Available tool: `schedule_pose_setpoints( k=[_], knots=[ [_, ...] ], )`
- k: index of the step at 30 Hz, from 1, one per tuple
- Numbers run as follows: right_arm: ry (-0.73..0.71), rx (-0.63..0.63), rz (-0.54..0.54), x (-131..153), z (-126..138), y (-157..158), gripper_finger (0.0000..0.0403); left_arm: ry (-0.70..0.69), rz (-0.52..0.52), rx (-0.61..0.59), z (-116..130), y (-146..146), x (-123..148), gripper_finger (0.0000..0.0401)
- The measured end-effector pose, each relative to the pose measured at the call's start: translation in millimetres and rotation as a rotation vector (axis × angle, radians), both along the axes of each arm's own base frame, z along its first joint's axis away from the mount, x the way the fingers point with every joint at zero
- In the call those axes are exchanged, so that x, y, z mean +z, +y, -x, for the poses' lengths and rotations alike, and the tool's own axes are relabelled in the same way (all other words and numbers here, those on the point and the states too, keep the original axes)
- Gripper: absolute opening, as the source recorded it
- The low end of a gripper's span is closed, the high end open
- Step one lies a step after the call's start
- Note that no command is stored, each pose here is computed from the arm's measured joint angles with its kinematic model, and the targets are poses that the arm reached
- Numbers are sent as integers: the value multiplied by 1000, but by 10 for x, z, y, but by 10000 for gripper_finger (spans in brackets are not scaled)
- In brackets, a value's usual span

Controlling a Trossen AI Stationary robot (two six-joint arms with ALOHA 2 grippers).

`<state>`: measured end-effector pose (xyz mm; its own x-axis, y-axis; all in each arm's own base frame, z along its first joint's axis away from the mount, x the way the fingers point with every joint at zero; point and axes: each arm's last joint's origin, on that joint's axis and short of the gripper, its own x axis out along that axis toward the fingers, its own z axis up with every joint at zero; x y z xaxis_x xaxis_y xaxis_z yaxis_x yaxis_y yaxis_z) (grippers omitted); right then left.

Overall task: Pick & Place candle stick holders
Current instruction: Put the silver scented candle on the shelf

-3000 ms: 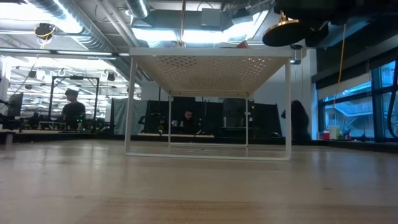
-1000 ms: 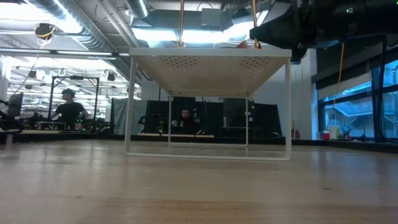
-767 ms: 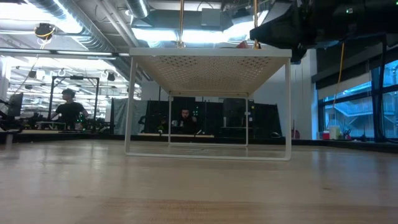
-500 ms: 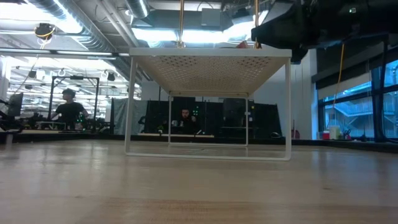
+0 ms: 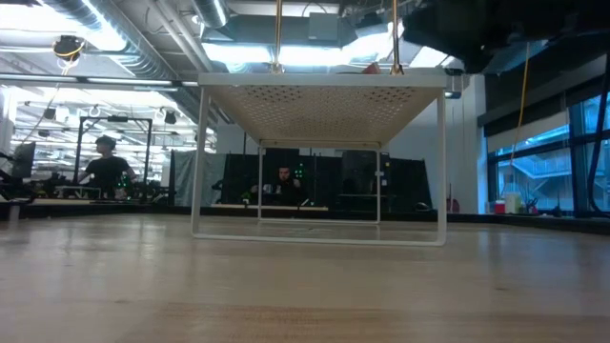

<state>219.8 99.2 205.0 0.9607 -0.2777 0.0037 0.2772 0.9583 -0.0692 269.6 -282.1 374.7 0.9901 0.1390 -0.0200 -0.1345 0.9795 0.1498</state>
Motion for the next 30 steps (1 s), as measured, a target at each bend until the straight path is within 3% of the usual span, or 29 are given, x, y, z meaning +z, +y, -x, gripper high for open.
schedule_pose_setpoints(
  k=[8,18,30],
  knots=[
    [-62,44,-35,167,173,134,180,22,-31,-2,132,-104,-32,201],
    [-80,156,-52,226,340,330,181,110,-2,-53,369,-262,-187,199],
    [-26,249,-136,143,417,450,181,233,52,5,429,-288,-511,198]
  ],
)
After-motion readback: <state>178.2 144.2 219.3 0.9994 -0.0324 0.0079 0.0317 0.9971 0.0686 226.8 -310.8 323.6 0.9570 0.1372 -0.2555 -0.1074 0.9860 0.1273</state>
